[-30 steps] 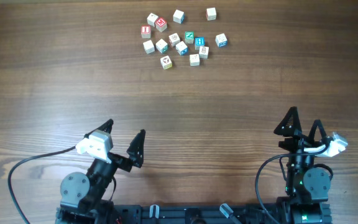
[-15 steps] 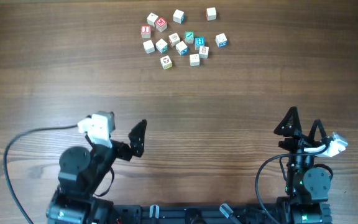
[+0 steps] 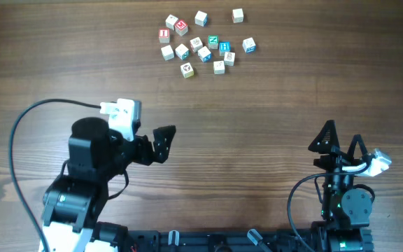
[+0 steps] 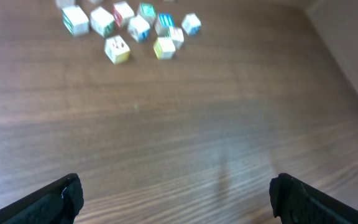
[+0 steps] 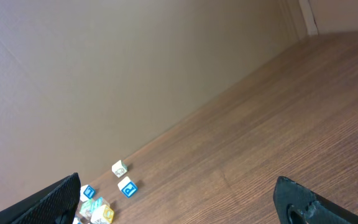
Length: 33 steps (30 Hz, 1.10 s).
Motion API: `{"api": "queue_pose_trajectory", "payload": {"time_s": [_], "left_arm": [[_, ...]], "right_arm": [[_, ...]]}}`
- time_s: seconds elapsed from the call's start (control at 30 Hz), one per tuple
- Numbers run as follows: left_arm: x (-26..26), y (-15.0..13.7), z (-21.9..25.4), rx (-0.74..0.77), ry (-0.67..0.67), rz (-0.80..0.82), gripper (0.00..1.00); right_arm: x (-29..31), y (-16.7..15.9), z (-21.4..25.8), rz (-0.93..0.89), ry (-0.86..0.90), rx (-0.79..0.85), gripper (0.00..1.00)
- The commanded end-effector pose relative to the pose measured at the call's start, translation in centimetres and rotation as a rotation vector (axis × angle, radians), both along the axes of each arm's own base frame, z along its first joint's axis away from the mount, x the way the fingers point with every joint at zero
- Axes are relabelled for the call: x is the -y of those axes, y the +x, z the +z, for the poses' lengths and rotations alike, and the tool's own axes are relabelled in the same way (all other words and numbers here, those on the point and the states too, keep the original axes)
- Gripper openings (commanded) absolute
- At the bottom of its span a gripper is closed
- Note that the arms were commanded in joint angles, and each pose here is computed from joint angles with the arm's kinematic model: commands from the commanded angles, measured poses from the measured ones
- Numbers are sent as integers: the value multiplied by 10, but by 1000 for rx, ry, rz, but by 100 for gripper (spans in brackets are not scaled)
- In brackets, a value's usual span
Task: Form a horizontal line
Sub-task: 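Reach the left gripper forward toward the block cluster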
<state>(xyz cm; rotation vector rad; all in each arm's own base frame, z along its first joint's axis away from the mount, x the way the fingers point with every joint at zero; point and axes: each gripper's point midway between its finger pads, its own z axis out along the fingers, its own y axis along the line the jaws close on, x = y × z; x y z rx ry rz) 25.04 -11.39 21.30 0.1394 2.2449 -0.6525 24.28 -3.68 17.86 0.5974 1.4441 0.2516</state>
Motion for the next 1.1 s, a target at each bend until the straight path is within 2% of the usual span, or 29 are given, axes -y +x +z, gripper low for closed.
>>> {"api": "queue_pose_trajectory", "payload": {"time_s": [0.0, 0.33, 0.77, 1.07], "left_arm": [[9, 4, -4, -43, -34, -38, 100], [11, 23, -12, -125, -45, -2, 100], [17, 101, 14, -92, -16, 48, 100], [16, 154, 23, 9, -1, 103, 100]], "right_arm": [[0, -1, 4, 3, -13, 13, 100], [0, -1, 4, 3, -13, 13, 100], [0, -1, 4, 3, -13, 13, 100], [0, -1, 4, 3, -13, 13, 100]]}}
